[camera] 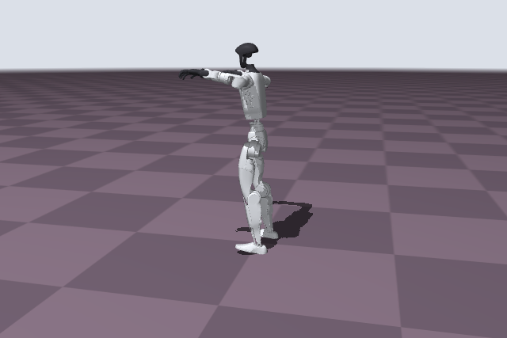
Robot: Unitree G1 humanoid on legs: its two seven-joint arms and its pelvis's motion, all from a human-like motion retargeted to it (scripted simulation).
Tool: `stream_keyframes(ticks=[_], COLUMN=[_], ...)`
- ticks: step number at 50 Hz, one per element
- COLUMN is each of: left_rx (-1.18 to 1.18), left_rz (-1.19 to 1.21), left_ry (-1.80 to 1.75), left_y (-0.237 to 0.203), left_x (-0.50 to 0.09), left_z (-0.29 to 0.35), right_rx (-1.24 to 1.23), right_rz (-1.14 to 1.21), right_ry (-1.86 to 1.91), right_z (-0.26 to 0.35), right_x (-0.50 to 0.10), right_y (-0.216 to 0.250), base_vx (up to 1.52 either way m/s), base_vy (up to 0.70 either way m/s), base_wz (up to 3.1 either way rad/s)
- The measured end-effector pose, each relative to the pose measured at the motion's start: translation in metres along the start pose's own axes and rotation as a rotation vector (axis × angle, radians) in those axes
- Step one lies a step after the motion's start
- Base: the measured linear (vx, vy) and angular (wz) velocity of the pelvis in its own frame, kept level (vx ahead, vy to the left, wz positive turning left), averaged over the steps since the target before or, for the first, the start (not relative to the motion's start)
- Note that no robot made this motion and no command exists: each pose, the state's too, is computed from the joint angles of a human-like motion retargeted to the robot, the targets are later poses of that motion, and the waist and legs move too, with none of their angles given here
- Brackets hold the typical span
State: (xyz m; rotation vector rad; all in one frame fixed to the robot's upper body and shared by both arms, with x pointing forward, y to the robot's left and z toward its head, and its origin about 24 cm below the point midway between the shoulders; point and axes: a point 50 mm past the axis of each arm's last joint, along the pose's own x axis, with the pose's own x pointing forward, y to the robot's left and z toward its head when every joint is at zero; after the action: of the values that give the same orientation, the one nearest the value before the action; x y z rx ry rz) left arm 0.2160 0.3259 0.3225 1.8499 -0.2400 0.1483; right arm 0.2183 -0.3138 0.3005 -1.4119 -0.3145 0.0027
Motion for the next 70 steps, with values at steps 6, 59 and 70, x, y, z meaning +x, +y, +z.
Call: stream_keyframes(ticks=[6,59,70], left_rx=[-0.006,0.014,-0.064], left_rz=[-0.021,-0.054,0.000], left_ry=[-0.001,-0.042,-0.090], left_y=[0.000,-0.002,-0.007], left_x=[-0.006,0.017,0.007], left_z=[0.000,0.008,0.020], right_rx=[0.007,-0.024,0.067], right_rz=[-0.011,0.017,-0.050], right_ry=[0.022,-0.056,-0.006], right_z=[-0.003,0.011,-0.002], right_x=[-0.009,0.014,-0.001], right_y=[-0.003,0.002,0.004], base_vx=[0.01,0.10,0.22], base_vy=[0.01,-0.03,-0.08], base_wz=[0.00,0.04,-0.16])
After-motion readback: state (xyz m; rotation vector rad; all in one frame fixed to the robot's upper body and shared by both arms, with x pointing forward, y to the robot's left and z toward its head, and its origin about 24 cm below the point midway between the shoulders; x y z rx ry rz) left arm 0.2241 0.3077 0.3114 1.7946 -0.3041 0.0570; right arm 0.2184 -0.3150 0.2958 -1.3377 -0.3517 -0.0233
